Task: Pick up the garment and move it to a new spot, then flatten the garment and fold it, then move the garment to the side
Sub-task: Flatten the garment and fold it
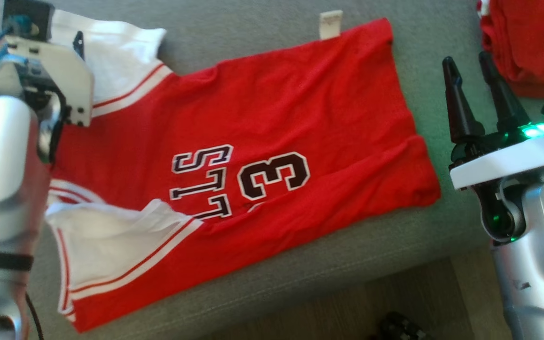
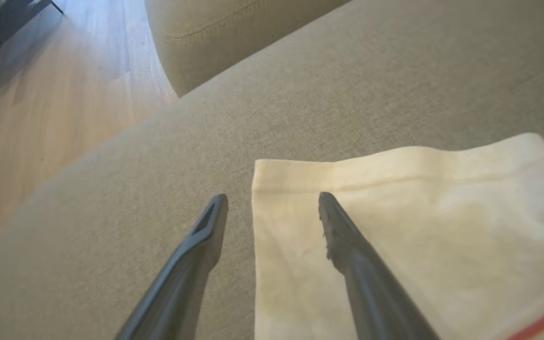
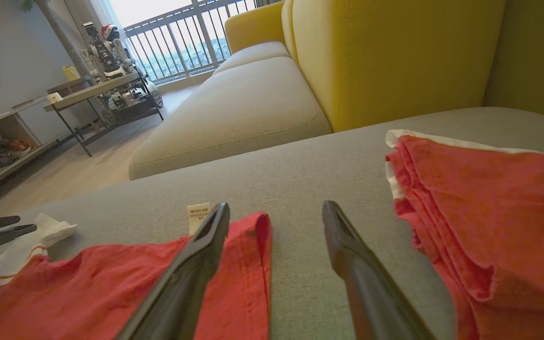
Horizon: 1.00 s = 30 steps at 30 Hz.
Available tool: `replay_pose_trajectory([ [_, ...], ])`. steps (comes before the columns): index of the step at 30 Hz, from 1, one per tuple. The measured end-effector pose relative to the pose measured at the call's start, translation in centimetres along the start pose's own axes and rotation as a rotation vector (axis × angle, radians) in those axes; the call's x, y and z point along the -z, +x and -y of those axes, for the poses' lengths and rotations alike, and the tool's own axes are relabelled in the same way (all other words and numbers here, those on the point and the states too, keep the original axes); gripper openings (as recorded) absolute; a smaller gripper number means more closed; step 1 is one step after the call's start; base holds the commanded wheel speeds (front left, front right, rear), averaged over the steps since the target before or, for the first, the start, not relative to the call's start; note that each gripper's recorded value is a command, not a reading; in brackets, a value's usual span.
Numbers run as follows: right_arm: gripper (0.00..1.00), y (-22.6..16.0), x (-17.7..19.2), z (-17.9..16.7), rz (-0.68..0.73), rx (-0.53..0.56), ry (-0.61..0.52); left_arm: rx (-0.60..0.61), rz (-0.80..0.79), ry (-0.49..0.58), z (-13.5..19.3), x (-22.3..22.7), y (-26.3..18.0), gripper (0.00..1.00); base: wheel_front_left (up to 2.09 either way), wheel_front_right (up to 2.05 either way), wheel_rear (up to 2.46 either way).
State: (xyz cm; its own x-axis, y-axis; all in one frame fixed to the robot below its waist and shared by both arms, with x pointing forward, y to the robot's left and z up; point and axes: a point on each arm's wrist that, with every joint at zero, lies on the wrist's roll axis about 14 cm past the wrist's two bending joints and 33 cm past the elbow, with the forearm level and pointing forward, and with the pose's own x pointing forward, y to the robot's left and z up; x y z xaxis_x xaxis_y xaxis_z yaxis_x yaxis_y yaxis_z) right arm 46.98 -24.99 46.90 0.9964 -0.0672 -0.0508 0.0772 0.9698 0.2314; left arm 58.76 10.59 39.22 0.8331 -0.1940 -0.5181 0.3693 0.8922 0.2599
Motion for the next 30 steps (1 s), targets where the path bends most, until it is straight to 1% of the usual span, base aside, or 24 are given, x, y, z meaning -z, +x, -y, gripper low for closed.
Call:
replay_pose_trajectory([
  [1, 1.0, 0.0, 0.0, 0.0, 0.0, 0.0, 0.0, 0.0, 0.0, 0.0, 0.0, 0.0, 0.0, 1.0, 0.0, 0.0, 0.0],
  [2, 1.0, -0.2, 0.3, 0.7, -0.004, 0.019, 0.001, 0.002, -0.029, 0.034, 0.1, 0.3, 1.0, 1.0, 0.0, 0.0, 0.0],
  [4, 1.0, -0.3, 0.4, 1.1, -0.007, 0.028, -0.001, -0.001, -0.037, 0.047, 0.0, 0.3, 1.5, 1.0, 0.0, 0.0, 0.0],
  [10, 1.0, -0.8, 1.0, 2.7, -0.023, 0.074, -0.007, -0.021, -0.096, 0.055, -0.6, 0.4, 3.3, 1.0, 0.0, 0.0, 0.0],
  [15, 1.0, -1.1, 1.5, 3.1, -0.035, 0.086, -0.009, 0.002, -0.146, 0.075, -0.4, 0.8, 3.5, 1.0, 0.0, 0.0, 0.0],
  [16, 1.0, -1.1, 1.5, 3.1, -0.035, 0.087, -0.009, 0.004, -0.154, 0.075, -0.4, 0.8, 3.5, 0.95, 0.0, 0.0, 0.0],
  [17, 1.0, -1.1, 1.6, 3.1, -0.037, 0.086, -0.008, 0.01, -0.161, 0.07, -0.4, 0.9, 3.4, 0.45, 0.0, 0.0, 0.0],
  [18, 1.0, -1.0, 1.6, 3.1, -0.038, 0.085, -0.007, 0.022, -0.167, 0.066, -0.3, 1.0, 3.3, 0.0, 0.0, 0.0, 0.0],
  [21, 1.0, -0.6, 1.5, 2.7, -0.033, 0.076, -0.003, 0.053, -0.17, 0.038, 0.3, 1.1, 3.0, 0.0, 0.0, 0.0, 0.0],
  [24, 1.0, 0.2, 1.0, 2.2, -0.019, 0.055, -0.005, 0.048, -0.113, 0.022, 0.1, 0.2, 2.6, 0.0, 0.0, 0.0, 0.0],
  [27, 1.0, 1.0, 0.9, 1.5, -0.023, 0.024, -0.016, 0.028, -0.012, -0.002, -0.5, -1.7, 1.9, 0.0, 0.0, 0.0, 0.0],
  [28, 1.0, 1.7, 1.0, 0.9, -0.039, 0.001, -0.022, 0.014, 0.068, -0.02, -0.9, -3.2, 1.2, 0.0, 0.0, 0.0, 0.0],
  [30, 1.0, 2.6, 1.3, 0.3, -0.068, -0.023, -0.033, -0.002, 0.146, -0.039, -1.2, -4.4, 0.3, 0.0, 0.0, 0.0, 0.0],
])
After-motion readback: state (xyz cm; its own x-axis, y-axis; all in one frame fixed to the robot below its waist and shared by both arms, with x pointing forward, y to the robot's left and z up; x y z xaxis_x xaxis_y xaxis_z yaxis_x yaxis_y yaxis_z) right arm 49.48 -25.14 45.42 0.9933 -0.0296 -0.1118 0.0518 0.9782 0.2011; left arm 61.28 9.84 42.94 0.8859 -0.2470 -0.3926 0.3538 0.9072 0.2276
